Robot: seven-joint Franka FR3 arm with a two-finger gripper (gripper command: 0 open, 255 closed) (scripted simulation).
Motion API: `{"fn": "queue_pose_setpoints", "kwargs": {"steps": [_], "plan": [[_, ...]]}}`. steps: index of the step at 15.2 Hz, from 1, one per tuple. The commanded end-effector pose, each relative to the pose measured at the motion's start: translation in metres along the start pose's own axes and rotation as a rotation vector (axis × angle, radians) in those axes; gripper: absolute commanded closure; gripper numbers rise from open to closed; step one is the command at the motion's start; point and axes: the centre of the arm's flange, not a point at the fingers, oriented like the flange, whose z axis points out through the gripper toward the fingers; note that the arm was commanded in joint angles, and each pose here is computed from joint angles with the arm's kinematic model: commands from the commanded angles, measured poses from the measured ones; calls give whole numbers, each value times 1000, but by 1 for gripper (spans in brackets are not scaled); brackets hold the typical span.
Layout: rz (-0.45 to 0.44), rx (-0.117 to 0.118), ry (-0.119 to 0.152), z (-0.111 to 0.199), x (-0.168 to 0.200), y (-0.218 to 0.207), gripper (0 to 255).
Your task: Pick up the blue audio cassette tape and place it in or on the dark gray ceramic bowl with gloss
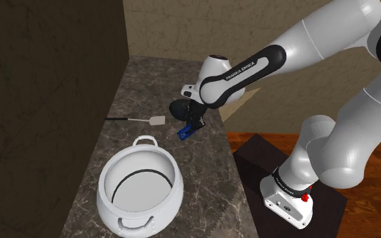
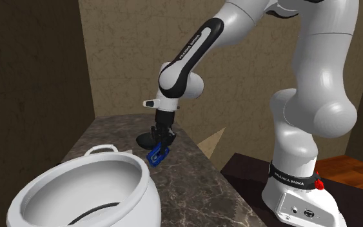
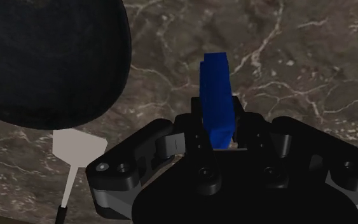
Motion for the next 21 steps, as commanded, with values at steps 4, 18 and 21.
{"fn": "queue_pose_setpoints", "kwargs": {"steps": [4,18,21], "plan": [[0,0,0,-25,5,1,255],[0,0,0,-89,6,24,255],[0,0,0,-93,-11,59,255]]}}
